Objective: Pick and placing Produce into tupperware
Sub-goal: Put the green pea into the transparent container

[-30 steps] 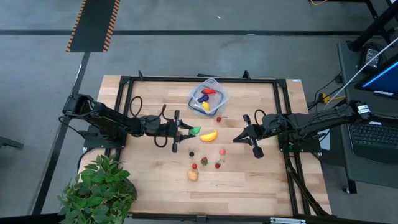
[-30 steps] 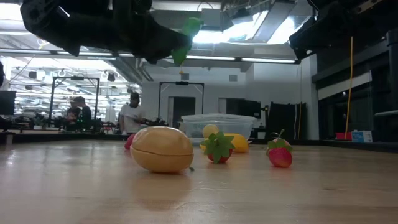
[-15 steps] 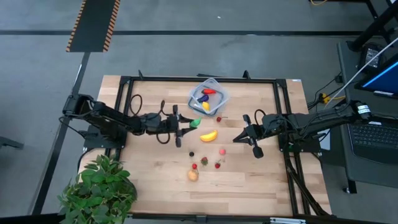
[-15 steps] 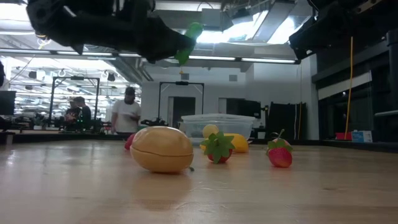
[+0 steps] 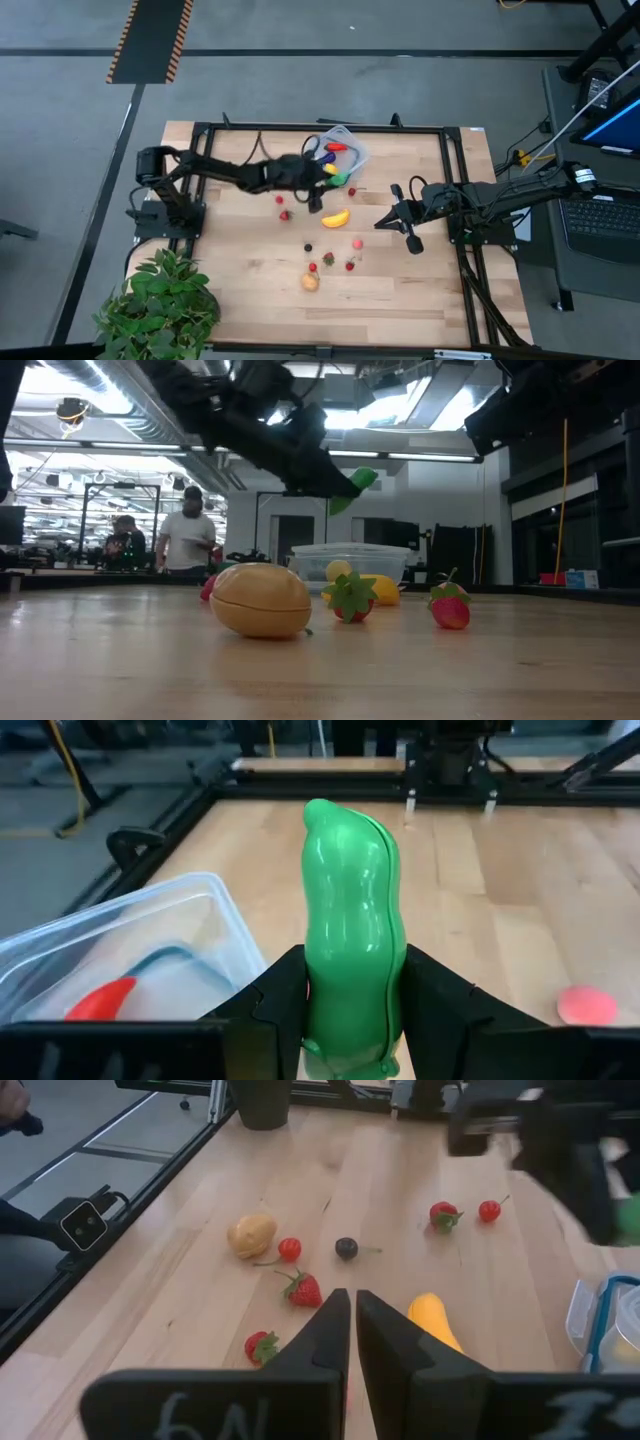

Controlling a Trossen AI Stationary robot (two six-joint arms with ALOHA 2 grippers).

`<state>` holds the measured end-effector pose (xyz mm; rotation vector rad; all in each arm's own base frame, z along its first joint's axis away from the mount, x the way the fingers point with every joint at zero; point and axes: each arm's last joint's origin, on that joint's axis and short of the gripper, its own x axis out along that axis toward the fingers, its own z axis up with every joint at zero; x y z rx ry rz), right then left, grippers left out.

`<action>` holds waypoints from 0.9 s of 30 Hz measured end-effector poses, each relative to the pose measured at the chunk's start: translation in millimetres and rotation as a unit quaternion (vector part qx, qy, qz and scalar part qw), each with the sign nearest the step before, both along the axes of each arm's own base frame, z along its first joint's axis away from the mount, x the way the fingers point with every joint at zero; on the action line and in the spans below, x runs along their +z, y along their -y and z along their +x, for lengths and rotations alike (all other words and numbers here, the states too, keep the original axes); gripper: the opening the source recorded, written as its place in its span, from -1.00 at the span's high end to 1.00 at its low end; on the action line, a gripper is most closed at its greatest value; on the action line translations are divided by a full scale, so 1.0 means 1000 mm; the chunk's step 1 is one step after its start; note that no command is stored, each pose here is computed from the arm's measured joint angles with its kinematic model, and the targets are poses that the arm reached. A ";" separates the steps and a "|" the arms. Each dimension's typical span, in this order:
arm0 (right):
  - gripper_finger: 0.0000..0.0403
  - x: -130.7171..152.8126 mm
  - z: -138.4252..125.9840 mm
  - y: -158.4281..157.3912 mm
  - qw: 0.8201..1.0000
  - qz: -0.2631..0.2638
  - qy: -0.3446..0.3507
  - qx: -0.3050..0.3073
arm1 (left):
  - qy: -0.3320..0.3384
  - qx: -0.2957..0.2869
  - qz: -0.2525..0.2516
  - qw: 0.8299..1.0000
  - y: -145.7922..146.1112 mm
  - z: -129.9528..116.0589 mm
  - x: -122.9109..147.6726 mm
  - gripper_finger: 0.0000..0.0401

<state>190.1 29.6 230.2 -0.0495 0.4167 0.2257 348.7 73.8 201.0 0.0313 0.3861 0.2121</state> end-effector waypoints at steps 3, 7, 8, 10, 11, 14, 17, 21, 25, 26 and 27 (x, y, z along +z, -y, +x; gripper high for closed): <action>0.87 0.000 0.000 0.000 1.000 -0.001 -0.002 0.000 | -0.031 -0.001 -0.015 0.999 -0.016 0.006 0.016 0.39; 0.87 0.000 0.000 0.000 1.000 -0.001 -0.002 0.000 | -0.071 0.016 -0.020 0.997 -0.033 0.007 0.033 0.39; 0.87 0.000 0.000 0.000 1.000 -0.001 -0.001 0.000 | -0.070 0.016 -0.023 0.997 -0.037 0.007 0.036 0.39; 0.87 0.000 0.000 0.000 1.000 -0.001 -0.001 0.000 | -0.067 0.010 -0.030 0.997 -0.043 0.007 0.041 0.39; 0.87 0.000 0.000 0.000 1.000 -0.001 0.000 0.000 | -0.068 0.008 -0.035 0.997 -0.046 0.006 0.043 0.39; 0.87 0.000 0.000 0.000 1.000 0.000 0.001 0.000 | -0.073 0.015 -0.039 0.996 -0.054 0.008 0.046 0.39; 0.87 0.001 0.000 0.000 1.000 0.000 0.005 0.000 | -0.097 0.023 -0.050 0.994 -0.063 0.013 0.044 0.39; 0.87 0.001 0.001 0.001 1.000 0.000 0.008 -0.003 | -0.141 0.017 -0.061 0.988 -0.077 0.029 0.037 0.39; 0.87 0.001 0.001 0.002 1.000 -0.003 0.009 -0.005 | -0.161 0.023 -0.068 0.984 -0.094 0.044 0.038 0.39; 0.87 0.001 0.001 0.002 1.000 -0.004 0.008 -0.005 | -0.163 0.024 -0.069 0.984 -0.098 0.048 0.038 0.39; 0.87 0.001 0.001 0.002 1.000 -0.005 0.007 -0.005 | -0.169 0.023 -0.076 0.983 -0.102 0.050 0.037 0.39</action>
